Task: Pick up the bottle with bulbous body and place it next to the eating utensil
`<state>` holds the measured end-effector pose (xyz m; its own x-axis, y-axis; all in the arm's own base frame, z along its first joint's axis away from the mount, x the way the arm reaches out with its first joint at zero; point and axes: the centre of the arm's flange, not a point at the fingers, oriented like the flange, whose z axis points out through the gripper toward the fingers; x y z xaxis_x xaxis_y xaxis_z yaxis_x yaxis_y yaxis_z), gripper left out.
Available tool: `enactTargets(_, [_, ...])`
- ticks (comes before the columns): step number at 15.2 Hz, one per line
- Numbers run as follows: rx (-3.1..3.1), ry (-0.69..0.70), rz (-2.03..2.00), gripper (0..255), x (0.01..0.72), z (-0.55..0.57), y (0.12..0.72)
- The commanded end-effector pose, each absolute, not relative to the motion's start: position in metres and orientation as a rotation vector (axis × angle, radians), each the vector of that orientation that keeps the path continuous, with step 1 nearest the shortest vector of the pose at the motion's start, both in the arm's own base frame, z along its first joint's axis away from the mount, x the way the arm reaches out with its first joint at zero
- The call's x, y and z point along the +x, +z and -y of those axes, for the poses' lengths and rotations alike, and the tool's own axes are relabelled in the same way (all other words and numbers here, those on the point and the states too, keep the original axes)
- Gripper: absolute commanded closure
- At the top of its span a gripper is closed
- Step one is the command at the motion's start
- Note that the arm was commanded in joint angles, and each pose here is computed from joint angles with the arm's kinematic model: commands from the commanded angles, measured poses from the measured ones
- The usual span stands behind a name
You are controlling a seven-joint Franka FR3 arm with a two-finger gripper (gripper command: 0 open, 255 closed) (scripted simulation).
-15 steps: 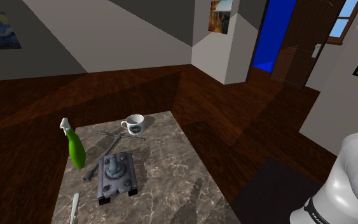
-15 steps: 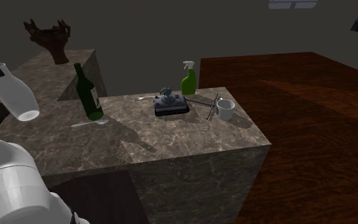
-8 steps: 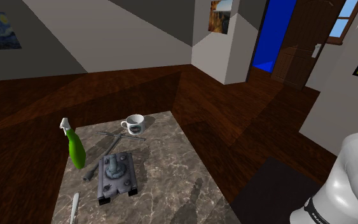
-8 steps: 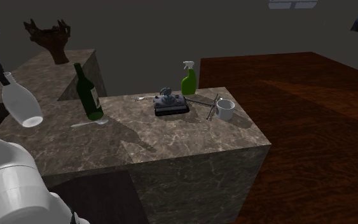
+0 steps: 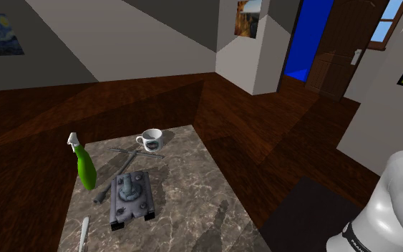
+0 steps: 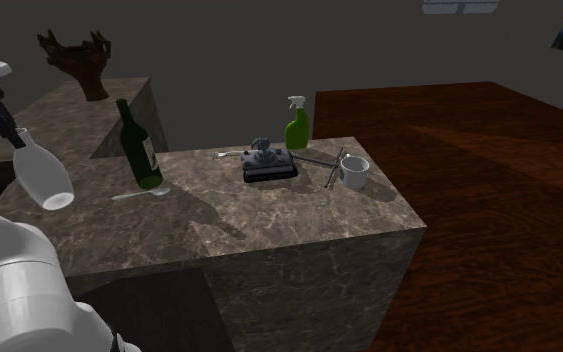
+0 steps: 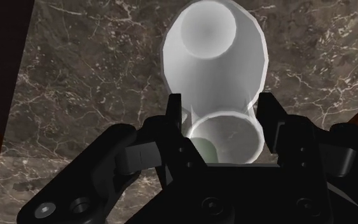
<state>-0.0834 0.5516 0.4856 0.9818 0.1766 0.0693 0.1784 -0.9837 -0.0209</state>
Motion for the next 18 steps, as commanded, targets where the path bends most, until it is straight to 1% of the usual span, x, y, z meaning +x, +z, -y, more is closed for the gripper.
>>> enactTargets(1, [-3.099,-0.105,0.278,255,-0.085,-0.552,0.474])
enactTargets(7, [-3.100,-0.105,0.278,255,-0.085,-0.552,0.439])
enactTargets(15, [-3.100,-0.105,0.278,255,-0.085,-0.552,0.439])
enactTargets(16, [-3.100,-0.105,0.278,0,-0.085,-0.552,0.440])
enactTargets(18, [-3.100,-0.105,0.278,0,-0.085,-0.552,0.439])
